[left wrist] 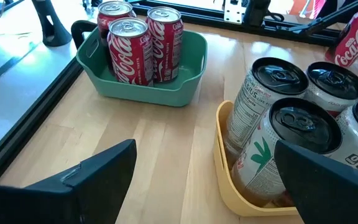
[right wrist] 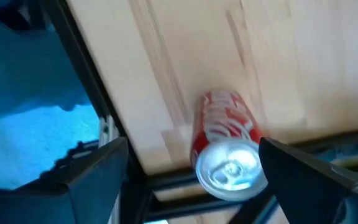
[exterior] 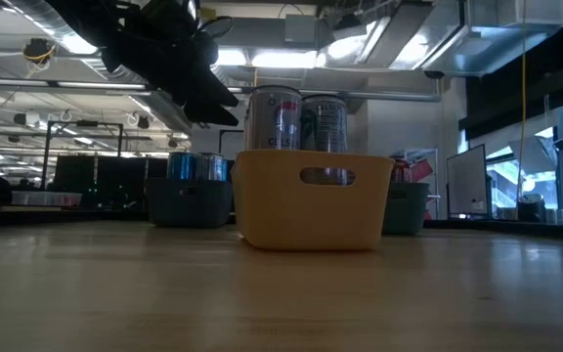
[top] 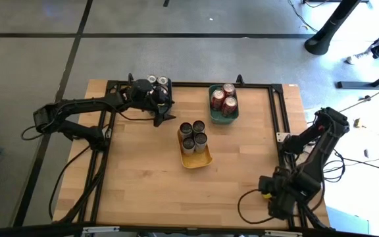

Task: Sort soda cans
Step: Put the red soda can into the green bin

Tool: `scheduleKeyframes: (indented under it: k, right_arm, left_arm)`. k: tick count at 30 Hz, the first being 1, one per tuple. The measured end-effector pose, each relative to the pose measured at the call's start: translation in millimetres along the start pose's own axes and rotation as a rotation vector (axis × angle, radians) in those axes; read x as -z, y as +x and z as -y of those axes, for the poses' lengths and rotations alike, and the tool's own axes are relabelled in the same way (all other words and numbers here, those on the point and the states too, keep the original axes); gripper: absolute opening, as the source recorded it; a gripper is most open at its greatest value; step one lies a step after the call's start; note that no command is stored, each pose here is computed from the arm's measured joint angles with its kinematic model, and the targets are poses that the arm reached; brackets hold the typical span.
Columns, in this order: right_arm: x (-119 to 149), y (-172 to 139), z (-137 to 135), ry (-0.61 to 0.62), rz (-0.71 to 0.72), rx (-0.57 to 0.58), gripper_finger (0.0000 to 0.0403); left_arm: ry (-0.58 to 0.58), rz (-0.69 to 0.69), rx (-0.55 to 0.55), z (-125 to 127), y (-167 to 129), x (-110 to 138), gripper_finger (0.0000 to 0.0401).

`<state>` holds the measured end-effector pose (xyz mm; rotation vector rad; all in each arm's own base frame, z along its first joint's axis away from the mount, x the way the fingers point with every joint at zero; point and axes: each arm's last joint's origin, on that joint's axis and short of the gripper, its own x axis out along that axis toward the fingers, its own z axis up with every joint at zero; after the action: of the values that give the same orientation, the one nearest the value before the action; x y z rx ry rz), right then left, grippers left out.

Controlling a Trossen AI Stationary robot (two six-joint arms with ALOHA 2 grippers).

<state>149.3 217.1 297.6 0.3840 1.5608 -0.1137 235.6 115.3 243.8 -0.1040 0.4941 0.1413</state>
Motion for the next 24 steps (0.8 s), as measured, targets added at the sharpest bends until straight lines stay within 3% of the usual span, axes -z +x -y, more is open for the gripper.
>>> scheduleKeyframes:
  k: [3,14,24]
  right_arm:
    - [8,1,-1,-0.016,-0.025,0.015,0.036]
    - [26,20,-2,-0.073,-0.051,0.232,0.036]
    - [24,31,-3,-0.071,-0.044,0.241,0.036]
  left_arm:
    - [0.0,0.0,0.0,0,0,0,0.037]
    - [0.02,0.005,-0.001,0,0,-1,0.037]
    - [0.008,0.004,0.0,0,0,0,0.037]
